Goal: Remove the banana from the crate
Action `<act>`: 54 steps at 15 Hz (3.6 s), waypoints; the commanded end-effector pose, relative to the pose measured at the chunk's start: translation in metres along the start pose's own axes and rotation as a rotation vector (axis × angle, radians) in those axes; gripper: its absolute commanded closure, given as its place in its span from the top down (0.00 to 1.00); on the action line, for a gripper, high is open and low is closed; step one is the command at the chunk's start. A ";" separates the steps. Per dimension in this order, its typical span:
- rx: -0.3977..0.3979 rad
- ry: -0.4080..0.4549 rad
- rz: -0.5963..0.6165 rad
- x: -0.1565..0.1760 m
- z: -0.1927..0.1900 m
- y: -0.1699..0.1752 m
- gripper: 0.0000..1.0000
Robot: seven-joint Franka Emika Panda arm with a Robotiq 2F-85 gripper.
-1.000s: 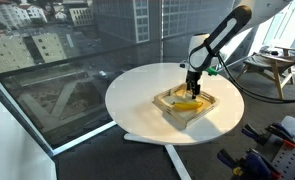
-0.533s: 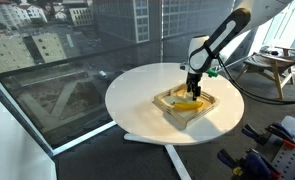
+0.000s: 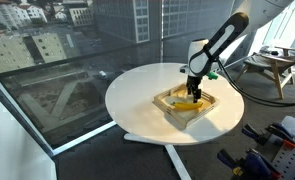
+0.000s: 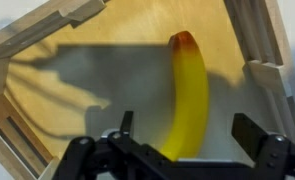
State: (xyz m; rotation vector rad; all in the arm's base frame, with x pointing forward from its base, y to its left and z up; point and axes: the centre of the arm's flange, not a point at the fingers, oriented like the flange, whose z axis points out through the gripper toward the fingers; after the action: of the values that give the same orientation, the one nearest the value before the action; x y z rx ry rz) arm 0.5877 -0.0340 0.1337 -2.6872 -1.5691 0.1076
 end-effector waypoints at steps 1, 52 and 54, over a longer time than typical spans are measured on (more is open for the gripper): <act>-0.022 -0.003 0.000 0.002 0.002 0.000 1.00; -0.011 0.033 0.003 0.007 0.032 0.004 0.75; -0.012 0.034 0.003 0.007 0.032 0.004 0.58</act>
State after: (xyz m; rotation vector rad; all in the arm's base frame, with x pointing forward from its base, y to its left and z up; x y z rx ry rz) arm 0.5848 -0.0285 0.1015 -2.6692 -1.5638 0.0798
